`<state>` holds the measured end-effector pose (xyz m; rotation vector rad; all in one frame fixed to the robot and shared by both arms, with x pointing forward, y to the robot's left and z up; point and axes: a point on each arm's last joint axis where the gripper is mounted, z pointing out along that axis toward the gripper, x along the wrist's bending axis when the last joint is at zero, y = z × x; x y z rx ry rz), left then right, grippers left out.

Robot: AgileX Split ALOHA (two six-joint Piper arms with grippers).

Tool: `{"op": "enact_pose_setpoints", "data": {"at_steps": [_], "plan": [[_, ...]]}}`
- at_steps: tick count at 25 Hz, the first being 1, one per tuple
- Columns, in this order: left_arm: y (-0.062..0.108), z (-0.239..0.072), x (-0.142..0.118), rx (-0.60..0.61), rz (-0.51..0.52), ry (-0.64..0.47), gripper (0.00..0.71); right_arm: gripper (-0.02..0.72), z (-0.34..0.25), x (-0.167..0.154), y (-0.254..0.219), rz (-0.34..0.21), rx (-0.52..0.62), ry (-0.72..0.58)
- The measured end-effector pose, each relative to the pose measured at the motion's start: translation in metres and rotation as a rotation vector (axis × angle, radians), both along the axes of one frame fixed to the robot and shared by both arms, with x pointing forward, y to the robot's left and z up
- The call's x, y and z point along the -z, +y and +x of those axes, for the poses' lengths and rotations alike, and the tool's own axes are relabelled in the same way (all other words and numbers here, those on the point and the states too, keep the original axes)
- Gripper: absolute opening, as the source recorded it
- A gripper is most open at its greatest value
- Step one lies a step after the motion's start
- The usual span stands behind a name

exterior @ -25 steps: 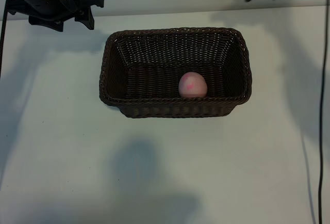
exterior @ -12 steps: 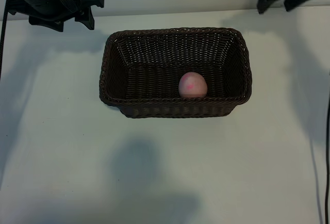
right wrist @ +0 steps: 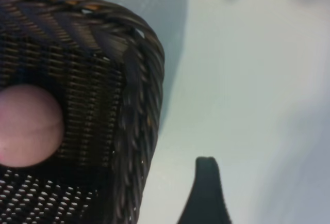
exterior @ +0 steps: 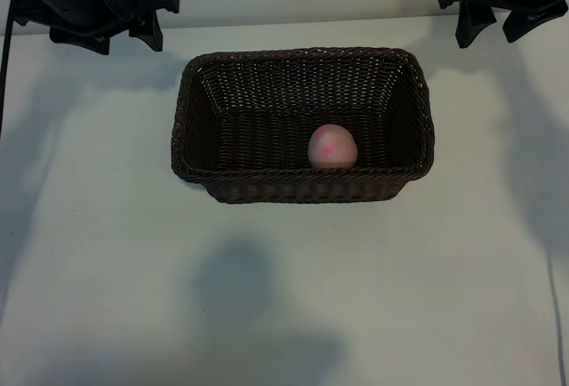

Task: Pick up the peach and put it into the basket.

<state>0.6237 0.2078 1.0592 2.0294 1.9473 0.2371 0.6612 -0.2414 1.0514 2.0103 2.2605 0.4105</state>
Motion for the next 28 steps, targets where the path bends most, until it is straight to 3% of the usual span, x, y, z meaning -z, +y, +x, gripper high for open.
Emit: {"op": "enact_pose_setpoints", "data": {"at_steps": [18, 28], "plan": [[0.0000, 0.0000, 0.0000, -0.001, 0.000, 0.000, 0.598, 0.560, 0.0000, 0.0000, 0.0002, 0.002, -0.001, 0.000], [0.0000, 0.0000, 0.0000, -0.001, 0.000, 0.000, 0.598, 0.560, -0.0003, -0.0005, 0.0031, 0.036, 0.002, 0.004]]}}
